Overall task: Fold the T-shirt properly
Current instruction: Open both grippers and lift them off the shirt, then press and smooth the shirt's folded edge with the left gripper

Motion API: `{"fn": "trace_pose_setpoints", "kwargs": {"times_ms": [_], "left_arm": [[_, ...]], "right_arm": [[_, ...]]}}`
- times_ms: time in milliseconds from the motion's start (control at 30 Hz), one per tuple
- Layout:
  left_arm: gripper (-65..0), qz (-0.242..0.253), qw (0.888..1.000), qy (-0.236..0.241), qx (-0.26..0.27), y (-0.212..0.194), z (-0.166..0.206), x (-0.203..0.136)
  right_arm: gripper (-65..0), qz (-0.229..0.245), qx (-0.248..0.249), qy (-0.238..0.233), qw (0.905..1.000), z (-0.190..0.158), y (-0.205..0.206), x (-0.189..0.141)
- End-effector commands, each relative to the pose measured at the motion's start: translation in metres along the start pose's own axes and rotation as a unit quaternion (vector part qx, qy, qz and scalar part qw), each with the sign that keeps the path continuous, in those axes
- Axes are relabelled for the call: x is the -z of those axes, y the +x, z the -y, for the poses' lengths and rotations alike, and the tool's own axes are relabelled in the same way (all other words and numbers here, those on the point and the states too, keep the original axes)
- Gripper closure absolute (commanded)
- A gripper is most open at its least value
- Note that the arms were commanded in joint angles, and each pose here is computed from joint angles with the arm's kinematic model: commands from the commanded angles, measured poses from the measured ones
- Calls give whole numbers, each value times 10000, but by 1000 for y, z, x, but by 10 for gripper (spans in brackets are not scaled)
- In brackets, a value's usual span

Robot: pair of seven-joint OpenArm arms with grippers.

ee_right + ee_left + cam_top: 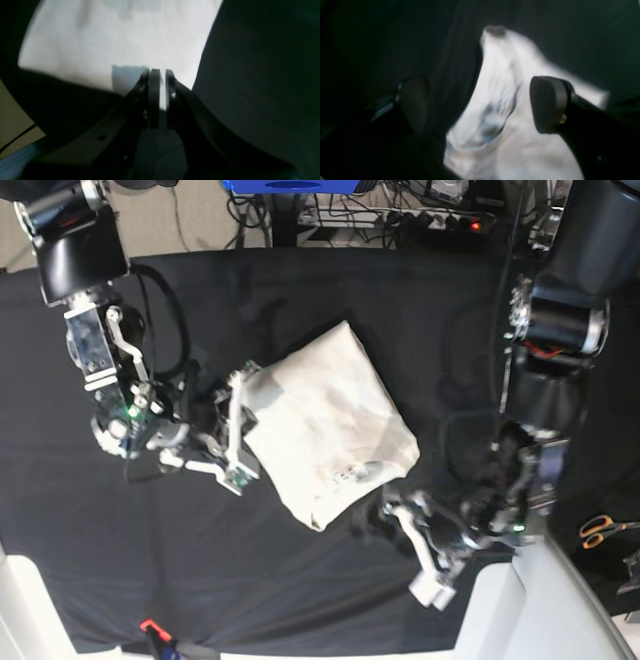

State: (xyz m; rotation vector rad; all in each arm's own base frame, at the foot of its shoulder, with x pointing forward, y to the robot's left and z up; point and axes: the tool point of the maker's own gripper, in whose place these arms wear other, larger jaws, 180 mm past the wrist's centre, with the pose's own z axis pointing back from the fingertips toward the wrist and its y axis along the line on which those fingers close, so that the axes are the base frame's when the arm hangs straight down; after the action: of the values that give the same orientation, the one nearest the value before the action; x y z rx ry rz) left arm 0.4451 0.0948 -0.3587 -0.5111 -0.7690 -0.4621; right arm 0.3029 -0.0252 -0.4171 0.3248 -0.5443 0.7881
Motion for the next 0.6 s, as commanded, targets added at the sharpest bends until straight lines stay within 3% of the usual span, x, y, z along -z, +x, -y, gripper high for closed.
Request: {"fn": "trace_pose_setpoints", "kwargs": {"times_ms": [0,133,167,333,433,567], "left_arm": [[-448,120,9997,-46,197,6,6,-9],[-41,233,9990,343,184,-20,28,-27],[0,189,9988,445,104,-34,33,-31],[0,-133,9989,424,-173,-97,64,-43],[0,-150,9993,246,-255,-116,87,-47],[0,370,9982,-83,-463,-100,124,-35]], "right_arm": [[-39,266,-67,-7,9996,2,16,-6],[-39,240,436,-312,9983,27,-13,-20],[-41,254,654,-445,9965,38,-21,-25],[-42,286,1342,-842,9870,67,-53,-45],[-39,198,1249,-703,9895,55,-56,-38],[-38,258,1036,-526,9929,41,-47,-30]]}}
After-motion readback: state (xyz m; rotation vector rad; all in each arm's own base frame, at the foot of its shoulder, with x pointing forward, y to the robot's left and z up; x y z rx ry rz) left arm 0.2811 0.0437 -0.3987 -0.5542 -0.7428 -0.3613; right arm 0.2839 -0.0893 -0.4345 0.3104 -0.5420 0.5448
